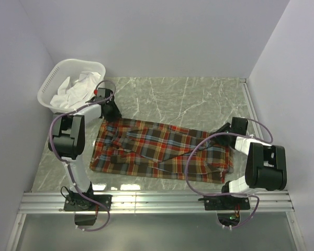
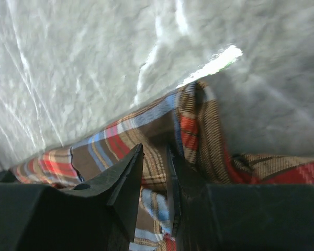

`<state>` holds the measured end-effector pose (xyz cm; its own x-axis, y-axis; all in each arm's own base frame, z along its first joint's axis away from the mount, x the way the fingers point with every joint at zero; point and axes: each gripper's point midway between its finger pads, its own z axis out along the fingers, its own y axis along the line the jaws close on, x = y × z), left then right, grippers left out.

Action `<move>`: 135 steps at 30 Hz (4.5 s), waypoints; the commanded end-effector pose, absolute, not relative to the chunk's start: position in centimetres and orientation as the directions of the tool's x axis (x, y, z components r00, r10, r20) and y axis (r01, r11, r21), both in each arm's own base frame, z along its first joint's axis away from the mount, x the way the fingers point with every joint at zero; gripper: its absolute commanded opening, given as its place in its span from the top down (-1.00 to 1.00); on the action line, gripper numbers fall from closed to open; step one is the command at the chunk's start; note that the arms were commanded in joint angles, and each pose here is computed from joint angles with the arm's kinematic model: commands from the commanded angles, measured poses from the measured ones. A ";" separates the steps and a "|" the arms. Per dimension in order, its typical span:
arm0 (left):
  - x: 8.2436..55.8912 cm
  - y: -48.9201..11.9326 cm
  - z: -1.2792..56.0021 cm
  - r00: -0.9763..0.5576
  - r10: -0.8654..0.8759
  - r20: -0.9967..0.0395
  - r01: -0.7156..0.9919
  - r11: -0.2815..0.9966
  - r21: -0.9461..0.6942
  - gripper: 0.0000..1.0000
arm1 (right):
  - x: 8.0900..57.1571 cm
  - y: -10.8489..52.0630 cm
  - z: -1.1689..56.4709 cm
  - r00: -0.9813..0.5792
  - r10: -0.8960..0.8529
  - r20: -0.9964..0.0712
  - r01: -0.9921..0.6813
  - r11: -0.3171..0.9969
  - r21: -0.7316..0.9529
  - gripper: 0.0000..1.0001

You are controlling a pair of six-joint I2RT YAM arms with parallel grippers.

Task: Fold and stack the long sleeve shirts
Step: Fold the shirt

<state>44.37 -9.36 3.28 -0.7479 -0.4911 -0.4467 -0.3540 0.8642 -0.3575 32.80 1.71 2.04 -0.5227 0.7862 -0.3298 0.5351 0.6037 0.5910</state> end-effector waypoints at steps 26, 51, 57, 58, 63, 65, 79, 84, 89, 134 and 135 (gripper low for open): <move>38.6 -12.0 17.8 -0.656 -0.150 -0.740 -0.035 0.985 -0.169 -0.87 | 27.8 1.5 10.4 -0.597 0.536 -0.597 0.481 0.835 0.268 -0.25; 38.7 -14.3 1.3 -0.912 -0.209 -0.353 -0.187 0.978 -0.096 -0.63 | 27.0 7.0 1.6 -0.768 0.558 -0.314 0.487 0.828 0.279 -0.15; 34.1 -14.3 0.0 -0.906 -0.375 -0.197 -0.313 0.906 -0.286 -0.60 | 33.4 6.8 2.5 -0.793 0.509 -0.336 0.454 0.860 0.232 -0.15; 33.9 -14.8 0.3 -0.896 -0.401 -0.193 -0.327 0.887 -0.325 -0.60 | 34.3 6.5 1.5 -0.807 0.493 -0.325 0.455 0.870 0.191 -0.15; 28.4 -17.2 2.1 -0.907 -0.409 -0.100 -0.311 0.812 -0.493 -0.67 | 45.1 7.7 4.8 -0.817 0.397 -0.418 0.348 0.918 0.191 -0.16; 26.3 -17.4 2.7 -0.911 -0.405 -0.084 -0.308 0.801 -0.514 -0.70 | 49.1 9.2 5.4 -0.826 0.341 -0.449 0.276 0.939 0.206 -0.16; 29.0 -18.1 14.9 -0.809 -0.254 -0.530 0.024 0.886 -0.462 -0.81 | 46.2 10.0 17.5 -0.682 0.252 -0.686 0.111 0.963 0.244 -0.22; 33.7 -18.4 12.9 -0.813 -0.193 -0.549 0.012 0.937 -0.348 -0.65 | 40.4 10.1 15.9 -0.694 0.353 -0.627 0.176 0.928 0.328 -0.15; 37.2 -19.8 9.5 -0.848 -0.172 -0.501 -0.011 0.951 -0.310 -0.40 | 37.0 12.5 11.4 -0.740 0.415 -0.529 0.201 0.887 0.416 0.02; 25.9 -20.9 6.9 -0.865 -0.406 -0.294 -0.217 0.832 -0.511 -0.47 | 40.2 14.7 15.3 -0.739 0.302 -0.603 0.017 0.903 0.430 -0.14; 25.4 -21.1 6.6 -0.876 -0.391 -0.283 -0.207 0.834 -0.512 -0.45 | 39.1 14.9 15.2 -0.742 0.320 -0.590 0.019 0.889 0.458 -0.14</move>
<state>27.49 -21.38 7.81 -0.8361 -0.4607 -0.2977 -0.2499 0.8031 -0.5409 41.56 13.82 14.33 -0.7575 0.2722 -0.5934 0.0538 0.9319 0.3587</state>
